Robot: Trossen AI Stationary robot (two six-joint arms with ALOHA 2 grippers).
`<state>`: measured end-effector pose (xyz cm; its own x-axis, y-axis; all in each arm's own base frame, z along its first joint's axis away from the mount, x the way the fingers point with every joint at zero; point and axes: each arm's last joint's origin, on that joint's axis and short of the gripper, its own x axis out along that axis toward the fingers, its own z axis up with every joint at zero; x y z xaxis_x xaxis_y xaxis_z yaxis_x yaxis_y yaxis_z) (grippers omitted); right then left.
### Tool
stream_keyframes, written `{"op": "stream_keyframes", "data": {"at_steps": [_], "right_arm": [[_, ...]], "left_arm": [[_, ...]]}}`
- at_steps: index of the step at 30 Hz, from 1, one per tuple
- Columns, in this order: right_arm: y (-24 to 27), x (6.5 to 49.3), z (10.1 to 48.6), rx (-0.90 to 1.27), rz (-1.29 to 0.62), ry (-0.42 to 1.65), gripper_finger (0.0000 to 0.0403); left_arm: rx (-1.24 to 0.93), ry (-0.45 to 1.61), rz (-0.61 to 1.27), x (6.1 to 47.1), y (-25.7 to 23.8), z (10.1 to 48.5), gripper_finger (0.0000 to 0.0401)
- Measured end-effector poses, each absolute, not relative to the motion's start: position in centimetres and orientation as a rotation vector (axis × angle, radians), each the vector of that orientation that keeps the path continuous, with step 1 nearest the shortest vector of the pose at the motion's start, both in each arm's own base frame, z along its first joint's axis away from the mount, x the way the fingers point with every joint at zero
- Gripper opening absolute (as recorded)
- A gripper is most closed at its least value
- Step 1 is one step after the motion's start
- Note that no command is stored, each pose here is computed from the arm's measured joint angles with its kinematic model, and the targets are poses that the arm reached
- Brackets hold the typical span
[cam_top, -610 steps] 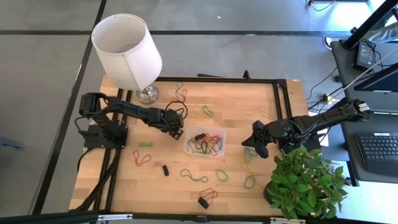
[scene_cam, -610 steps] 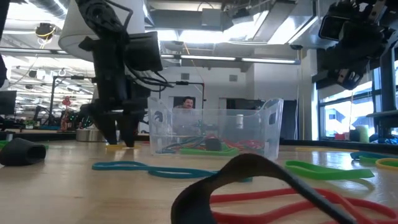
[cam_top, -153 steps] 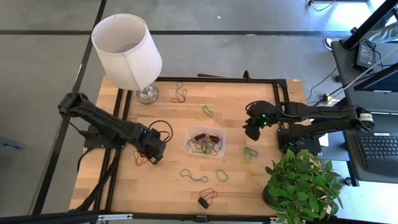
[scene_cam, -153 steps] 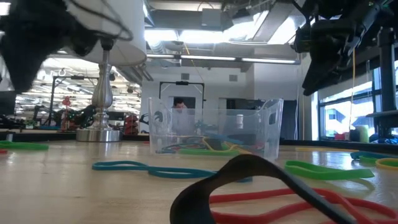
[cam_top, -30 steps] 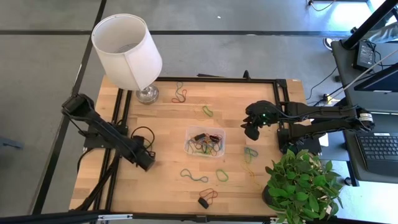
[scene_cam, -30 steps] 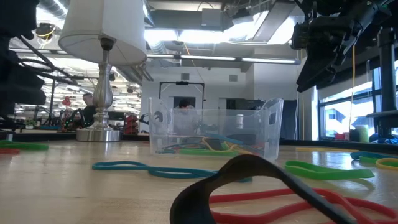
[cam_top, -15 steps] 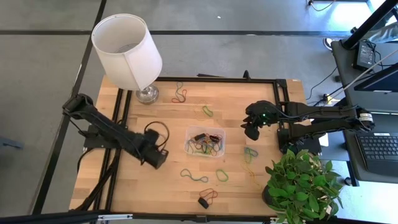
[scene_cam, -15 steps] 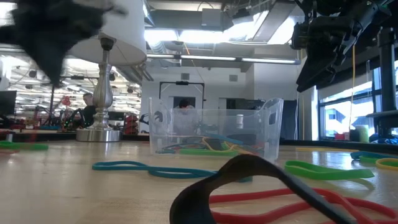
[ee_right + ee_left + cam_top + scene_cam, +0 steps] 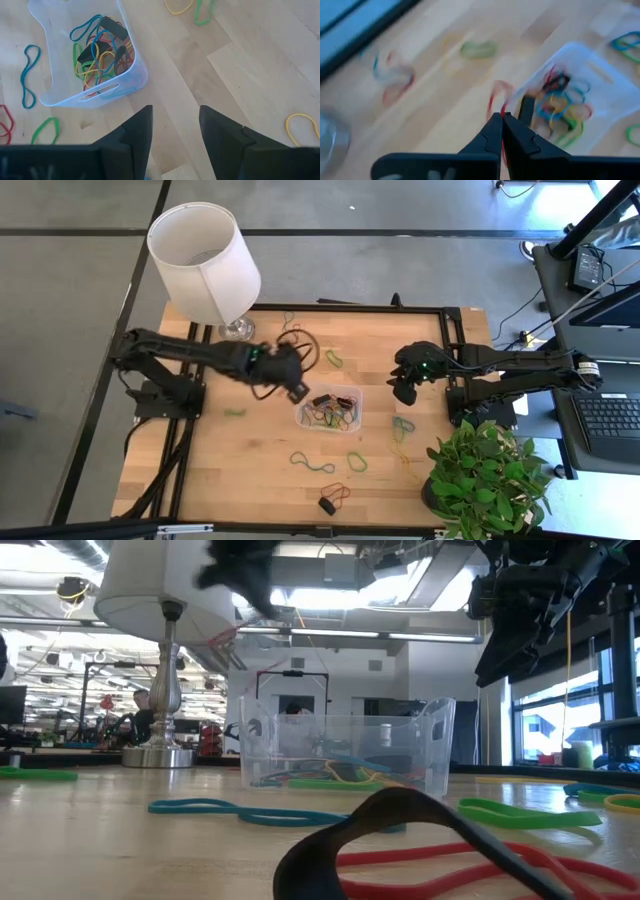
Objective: Pick and place rubber bands into bin
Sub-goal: Put the red rubber band into the transparent bin
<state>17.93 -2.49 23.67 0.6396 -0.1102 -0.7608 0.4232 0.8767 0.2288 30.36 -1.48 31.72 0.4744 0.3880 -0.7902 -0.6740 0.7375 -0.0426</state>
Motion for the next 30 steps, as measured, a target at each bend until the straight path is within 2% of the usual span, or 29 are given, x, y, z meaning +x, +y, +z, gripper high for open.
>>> {"op": "stream_keyframes", "data": {"at_steps": [6, 11, 22, 30], "right_arm": [[-2.5, 17.9, 23.7, 0.415, -0.317, 0.826, 0.0165], [-2.5, 17.9, 23.7, 0.430, -0.324, 0.824, 0.0165], [-2.5, 17.9, 23.7, 0.413, -0.316, 0.827, 0.0165], [-2.5, 17.9, 23.7, 0.411, -0.315, 0.826, 0.0165]], "left_arm": [[-0.295, 0.913, 0.509, 34.6, -0.2, 31.2, 0.0002], [-0.289, 0.979, 0.357, 36.4, -1.0, 30.5, 0.0002], [-0.355, 1.180, 0.231, 35.3, -3.3, 29.5, 0.0002], [-0.169, 1.261, 0.169, 34.7, -4.0, 27.8, 0.0002]]}}
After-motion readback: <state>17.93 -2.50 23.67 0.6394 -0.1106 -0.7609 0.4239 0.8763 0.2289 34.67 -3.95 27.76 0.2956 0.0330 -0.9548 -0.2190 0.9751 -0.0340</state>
